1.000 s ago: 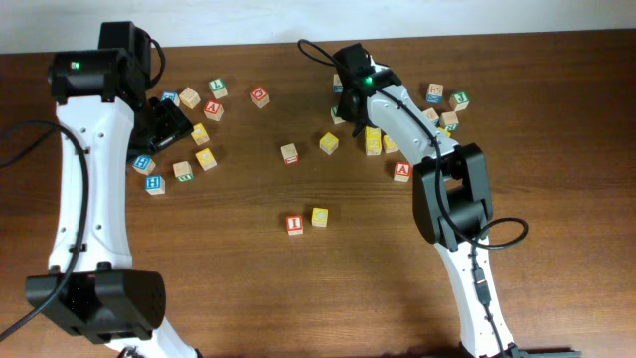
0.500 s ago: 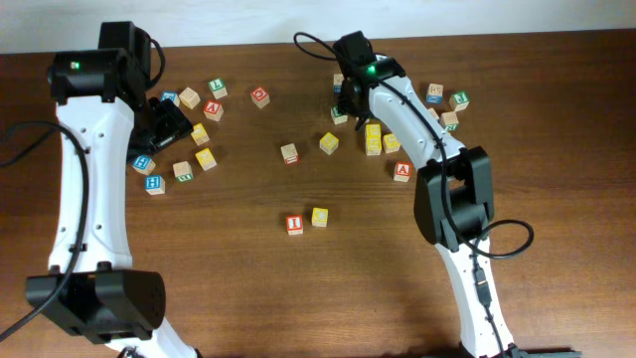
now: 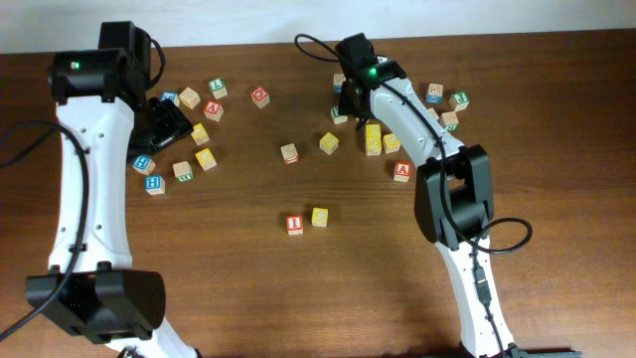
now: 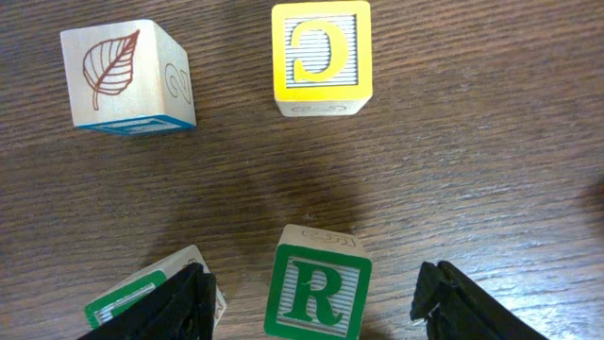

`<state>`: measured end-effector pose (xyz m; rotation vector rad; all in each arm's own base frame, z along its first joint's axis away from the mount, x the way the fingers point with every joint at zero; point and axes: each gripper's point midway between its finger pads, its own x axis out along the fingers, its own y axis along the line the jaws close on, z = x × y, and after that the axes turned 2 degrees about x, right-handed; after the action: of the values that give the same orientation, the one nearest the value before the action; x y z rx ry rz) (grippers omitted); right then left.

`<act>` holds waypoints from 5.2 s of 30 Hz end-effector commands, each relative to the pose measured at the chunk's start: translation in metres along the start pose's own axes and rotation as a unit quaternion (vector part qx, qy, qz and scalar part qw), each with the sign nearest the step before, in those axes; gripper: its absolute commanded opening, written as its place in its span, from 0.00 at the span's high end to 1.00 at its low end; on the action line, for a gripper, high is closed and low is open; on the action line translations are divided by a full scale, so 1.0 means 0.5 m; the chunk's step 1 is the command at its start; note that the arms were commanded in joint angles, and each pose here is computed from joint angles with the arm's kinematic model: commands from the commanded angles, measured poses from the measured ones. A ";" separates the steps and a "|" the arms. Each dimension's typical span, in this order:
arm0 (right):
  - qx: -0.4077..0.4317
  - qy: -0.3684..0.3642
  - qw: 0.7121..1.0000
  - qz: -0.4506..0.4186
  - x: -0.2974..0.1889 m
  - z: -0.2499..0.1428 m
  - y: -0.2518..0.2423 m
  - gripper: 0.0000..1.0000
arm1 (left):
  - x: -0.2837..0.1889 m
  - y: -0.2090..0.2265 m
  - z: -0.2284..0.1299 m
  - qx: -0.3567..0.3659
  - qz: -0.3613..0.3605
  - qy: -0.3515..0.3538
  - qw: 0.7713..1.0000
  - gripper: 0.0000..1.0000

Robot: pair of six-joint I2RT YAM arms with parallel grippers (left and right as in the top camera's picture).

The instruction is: Spell out ICRA

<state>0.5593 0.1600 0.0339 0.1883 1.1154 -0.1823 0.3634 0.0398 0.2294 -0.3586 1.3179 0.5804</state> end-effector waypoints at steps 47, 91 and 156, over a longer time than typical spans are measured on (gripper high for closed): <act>-0.132 0.354 0.926 -0.020 -0.237 -0.440 -0.023 0.79 | 0.003 0.004 0.002 0.004 0.006 -0.001 1.000 0.01; -0.049 0.194 0.978 0.057 -0.233 -0.110 -0.125 0.26 | 0.003 0.005 0.002 0.003 0.007 -0.001 1.000 0.01; -0.056 0.366 0.929 0.009 -0.216 -0.338 -0.176 0.81 | 0.003 0.005 0.002 0.003 0.007 -0.001 1.000 0.01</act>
<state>0.3520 0.1009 0.0376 0.1682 1.8649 -0.0826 0.3634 0.0398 0.2294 -0.3586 1.3179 0.5804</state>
